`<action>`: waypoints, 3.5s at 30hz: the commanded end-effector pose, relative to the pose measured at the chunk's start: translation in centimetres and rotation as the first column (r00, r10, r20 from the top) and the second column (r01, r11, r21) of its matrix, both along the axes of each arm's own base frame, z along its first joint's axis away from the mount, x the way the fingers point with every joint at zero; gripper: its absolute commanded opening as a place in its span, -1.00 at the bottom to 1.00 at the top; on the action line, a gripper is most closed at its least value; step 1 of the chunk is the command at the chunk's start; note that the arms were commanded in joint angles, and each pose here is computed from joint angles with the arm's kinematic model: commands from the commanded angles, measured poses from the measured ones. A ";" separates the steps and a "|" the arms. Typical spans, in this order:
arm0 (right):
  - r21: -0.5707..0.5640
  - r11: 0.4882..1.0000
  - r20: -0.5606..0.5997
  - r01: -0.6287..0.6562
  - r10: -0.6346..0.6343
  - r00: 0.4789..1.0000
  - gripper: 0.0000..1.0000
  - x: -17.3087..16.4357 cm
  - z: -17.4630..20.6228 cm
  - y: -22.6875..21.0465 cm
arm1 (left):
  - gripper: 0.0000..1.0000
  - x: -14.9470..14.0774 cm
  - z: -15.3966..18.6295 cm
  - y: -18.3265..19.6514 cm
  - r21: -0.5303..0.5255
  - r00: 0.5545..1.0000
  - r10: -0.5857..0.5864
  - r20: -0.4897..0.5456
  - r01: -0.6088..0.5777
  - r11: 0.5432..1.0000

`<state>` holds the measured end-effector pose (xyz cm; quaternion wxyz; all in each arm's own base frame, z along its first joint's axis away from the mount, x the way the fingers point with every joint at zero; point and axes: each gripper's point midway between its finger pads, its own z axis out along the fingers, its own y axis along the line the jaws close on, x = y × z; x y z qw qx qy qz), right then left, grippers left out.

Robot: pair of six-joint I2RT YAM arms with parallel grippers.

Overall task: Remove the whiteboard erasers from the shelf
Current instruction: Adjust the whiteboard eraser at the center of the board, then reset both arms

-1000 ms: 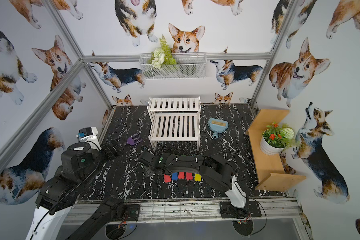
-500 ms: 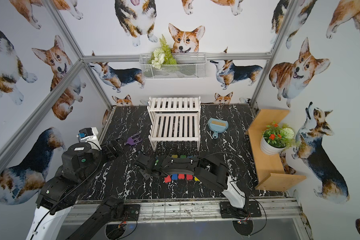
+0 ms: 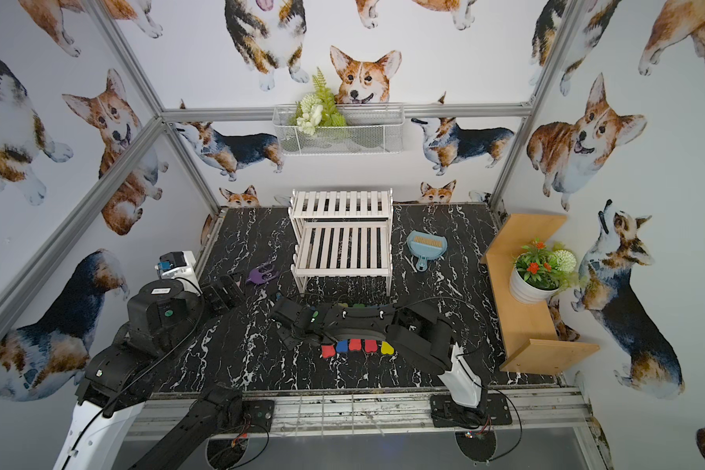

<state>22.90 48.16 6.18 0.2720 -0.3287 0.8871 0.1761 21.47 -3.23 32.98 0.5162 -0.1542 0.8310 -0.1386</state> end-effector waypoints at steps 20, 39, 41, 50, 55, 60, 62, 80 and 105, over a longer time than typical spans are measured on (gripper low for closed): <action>0.164 0.978 -0.052 -0.129 0.139 0.989 -0.99 -2.9 2.4 4.0 | 0.99 0.1 -0.7 0.1 0.011 1.000 0.007 -0.007 -0.007 1.000; 0.044 0.981 -0.048 -0.188 0.190 0.981 -0.64 -1.7 -2.3 6.7 | 0.99 -0.6 1.3 1.4 0.059 0.999 0.043 0.029 -0.045 0.997; 0.018 0.983 -0.073 -0.181 0.182 0.981 -0.71 -2.2 -3.5 5.9 | 0.99 -0.6 1.3 1.4 0.061 0.999 0.044 0.029 -0.046 0.997; 0.007 0.980 -0.142 -0.197 0.196 0.970 -0.72 -5.6 -3.5 0.9 | 0.99 -0.2 0.9 1.0 0.054 0.999 0.032 0.026 -0.034 0.998; -0.033 0.983 -0.131 -0.180 0.175 0.976 -0.74 -6.1 -2.7 -2.5 | 0.98 0.0 0.4 0.7 0.046 1.000 0.023 0.018 -0.023 0.999; -0.086 0.985 -0.126 -0.148 0.137 0.983 -0.74 -5.0 -3.6 -6.0 | 0.99 0.1 0.0 0.4 0.038 1.000 0.009 0.011 -0.010 0.999; -0.094 0.986 -0.103 -0.140 0.130 0.986 -0.74 -4.3 -3.4 -6.5 | 0.99 0.2 -0.2 0.3 0.036 1.000 0.004 0.007 -0.004 0.999; 0.310 0.941 0.211 -0.134 0.070 0.975 0.20 -3.3 12.9 -6.6 | 0.99 5.5 -2.3 2.4 0.160 0.981 0.190 0.030 -0.192 0.968; 0.490 0.781 0.433 0.389 -0.604 0.669 0.99 3.1 22.8 -29.5 | 0.99 15.5 -17.6 7.1 0.462 0.952 0.189 0.241 -0.284 0.841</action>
